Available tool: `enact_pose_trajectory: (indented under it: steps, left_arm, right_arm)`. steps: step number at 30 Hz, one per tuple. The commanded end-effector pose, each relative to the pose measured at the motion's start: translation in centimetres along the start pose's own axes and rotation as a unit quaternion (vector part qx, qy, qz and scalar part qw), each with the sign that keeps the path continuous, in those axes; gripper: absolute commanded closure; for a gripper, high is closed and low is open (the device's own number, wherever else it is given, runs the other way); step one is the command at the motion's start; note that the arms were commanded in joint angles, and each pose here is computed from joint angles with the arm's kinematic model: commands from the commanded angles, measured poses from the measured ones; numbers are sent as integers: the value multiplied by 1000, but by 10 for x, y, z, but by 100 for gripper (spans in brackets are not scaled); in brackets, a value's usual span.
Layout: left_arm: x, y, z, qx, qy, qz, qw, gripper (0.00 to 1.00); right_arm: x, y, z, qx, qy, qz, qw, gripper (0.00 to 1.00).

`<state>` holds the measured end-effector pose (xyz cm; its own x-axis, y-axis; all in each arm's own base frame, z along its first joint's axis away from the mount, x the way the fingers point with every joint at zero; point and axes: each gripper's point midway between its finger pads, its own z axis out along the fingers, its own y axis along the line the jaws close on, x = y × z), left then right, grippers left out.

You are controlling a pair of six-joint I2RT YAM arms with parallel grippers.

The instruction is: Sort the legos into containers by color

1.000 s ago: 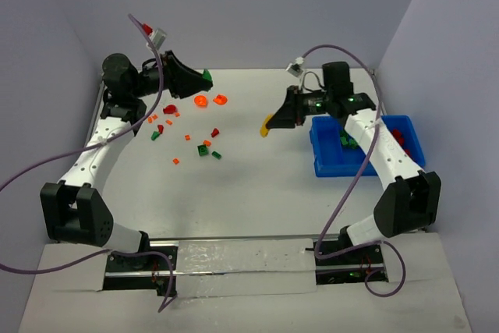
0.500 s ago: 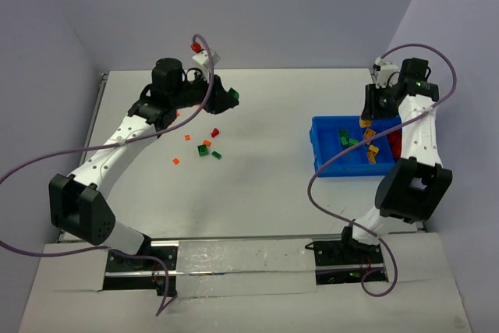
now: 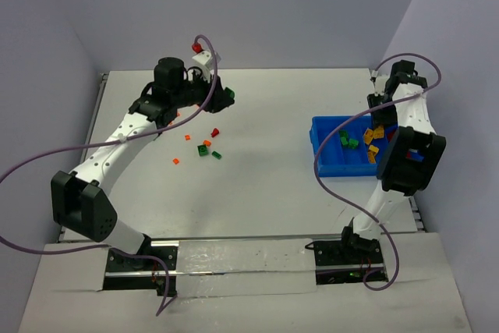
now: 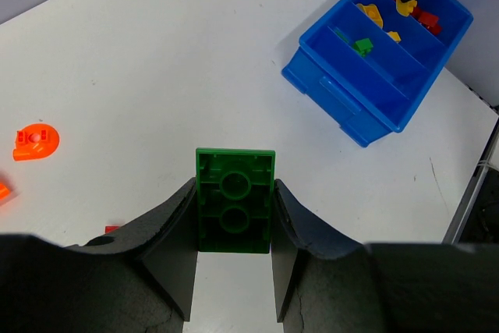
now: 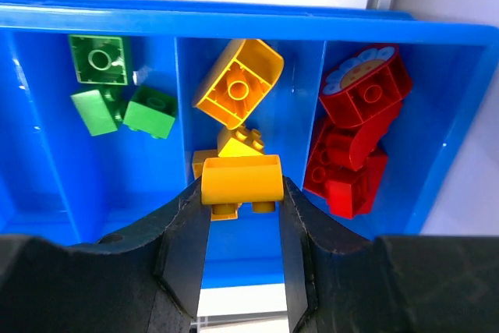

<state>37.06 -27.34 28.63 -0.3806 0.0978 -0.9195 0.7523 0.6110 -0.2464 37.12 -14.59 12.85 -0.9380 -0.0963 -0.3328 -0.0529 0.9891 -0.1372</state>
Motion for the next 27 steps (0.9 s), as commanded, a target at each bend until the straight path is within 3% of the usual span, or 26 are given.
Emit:
enact_pose_trajectory:
  steps: [1, 5, 9, 10, 12, 16, 20, 24, 25, 26, 27]
  left_arm:
    - [-11, -1, 2, 3, -8, 13, 1000, 100]
    - [-12, -4, 5, 12, -6, 7, 1000, 100]
    - [-14, -5, 5, 14, -6, 4, 1000, 100]
    - [-14, -5, 5, 14, -6, 4, 1000, 100]
    - [-15, -7, 4, 20, -6, -1, 1000, 100]
    - [-16, -16, 0, 44, -7, -14, 999, 100]
    - [-19, -35, -14, 122, -17, -75, 990, 100]
    - [-30, -59, -40, 222, -41, -166, 960, 100]
    - [-25, -63, -43, 232, -33, -208, 950, 100]
    - [-31, -65, -46, 243, -44, -192, 950, 100]
    - [-25, -70, -50, 255, -34, -230, 939, 100]
  right_arm:
    - [5, -5, 2, 9, 19, -8, 1000, 96]
    - [16, 1, 13, -2, 43, -8, 999, 77]
    - [22, 3, 16, -5, 51, -8, 999, 42]
    - [23, 4, 15, -6, 53, -8, 999, 39]
    - [24, 6, 11, -8, 54, -8, 998, 19]
    - [17, 13, -7, -16, 39, -8, 999, 15]
    - [-20, 52, -55, -76, -48, -22, 996, 14]
    - [-62, 139, -129, -191, -187, -88, 960, 11]
    - [-65, 157, -141, -212, -205, -103, 950, 11]
    - [-71, 175, -155, -233, -229, -116, 938, 10]
    - [-71, 194, -166, -259, -244, -123, 927, 9]
